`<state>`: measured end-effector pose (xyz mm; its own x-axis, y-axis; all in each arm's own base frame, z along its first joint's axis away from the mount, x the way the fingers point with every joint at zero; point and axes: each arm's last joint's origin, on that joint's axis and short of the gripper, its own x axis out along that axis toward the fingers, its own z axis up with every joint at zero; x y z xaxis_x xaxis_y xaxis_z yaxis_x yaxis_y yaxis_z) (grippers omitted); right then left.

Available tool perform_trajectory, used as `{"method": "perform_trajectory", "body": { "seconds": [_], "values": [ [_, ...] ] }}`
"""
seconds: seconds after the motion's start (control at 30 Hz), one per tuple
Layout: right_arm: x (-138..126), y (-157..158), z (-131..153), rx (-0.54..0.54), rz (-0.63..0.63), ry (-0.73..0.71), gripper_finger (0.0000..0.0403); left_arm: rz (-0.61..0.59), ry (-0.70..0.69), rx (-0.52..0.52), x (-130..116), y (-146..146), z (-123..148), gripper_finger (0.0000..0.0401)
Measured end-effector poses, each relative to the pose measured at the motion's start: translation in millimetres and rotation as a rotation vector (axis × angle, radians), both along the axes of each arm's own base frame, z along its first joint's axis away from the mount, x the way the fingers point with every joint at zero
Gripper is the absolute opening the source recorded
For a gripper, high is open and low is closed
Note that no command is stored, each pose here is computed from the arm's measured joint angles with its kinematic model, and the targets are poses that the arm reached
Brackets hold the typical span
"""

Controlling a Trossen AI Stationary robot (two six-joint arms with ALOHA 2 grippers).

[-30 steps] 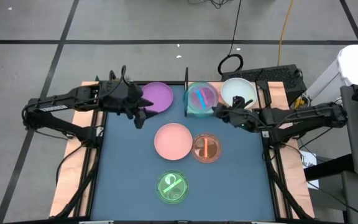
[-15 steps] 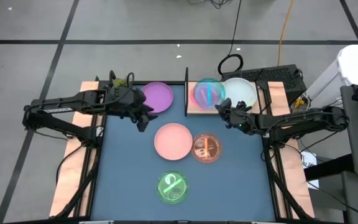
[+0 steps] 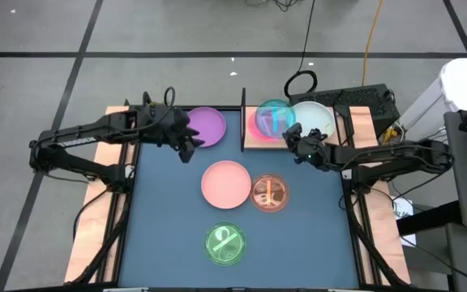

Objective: Place and stack plates onto a shelf
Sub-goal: Stack the transparent blue plate on the transparent pink plate on the shelf

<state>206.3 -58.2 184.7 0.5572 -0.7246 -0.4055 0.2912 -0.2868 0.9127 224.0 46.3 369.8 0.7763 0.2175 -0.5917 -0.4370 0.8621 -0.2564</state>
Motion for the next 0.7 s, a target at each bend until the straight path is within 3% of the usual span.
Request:
{"method": "perform_trajectory", "body": {
  "seconds": [0.33,0.7],
  "values": [
    [19.9,-6.6,-22.8,0.068,-0.001,-0.036,0.0,0.005,-0.015,0.033,-1.1,11.0,1.9,0.0209],
    [19.5,-16.4,-29.8,0.108,-0.038,-0.034,0.0,0.019,-0.02,0.016,-1.1,11.1,1.9,0.0209]
  ]
}}
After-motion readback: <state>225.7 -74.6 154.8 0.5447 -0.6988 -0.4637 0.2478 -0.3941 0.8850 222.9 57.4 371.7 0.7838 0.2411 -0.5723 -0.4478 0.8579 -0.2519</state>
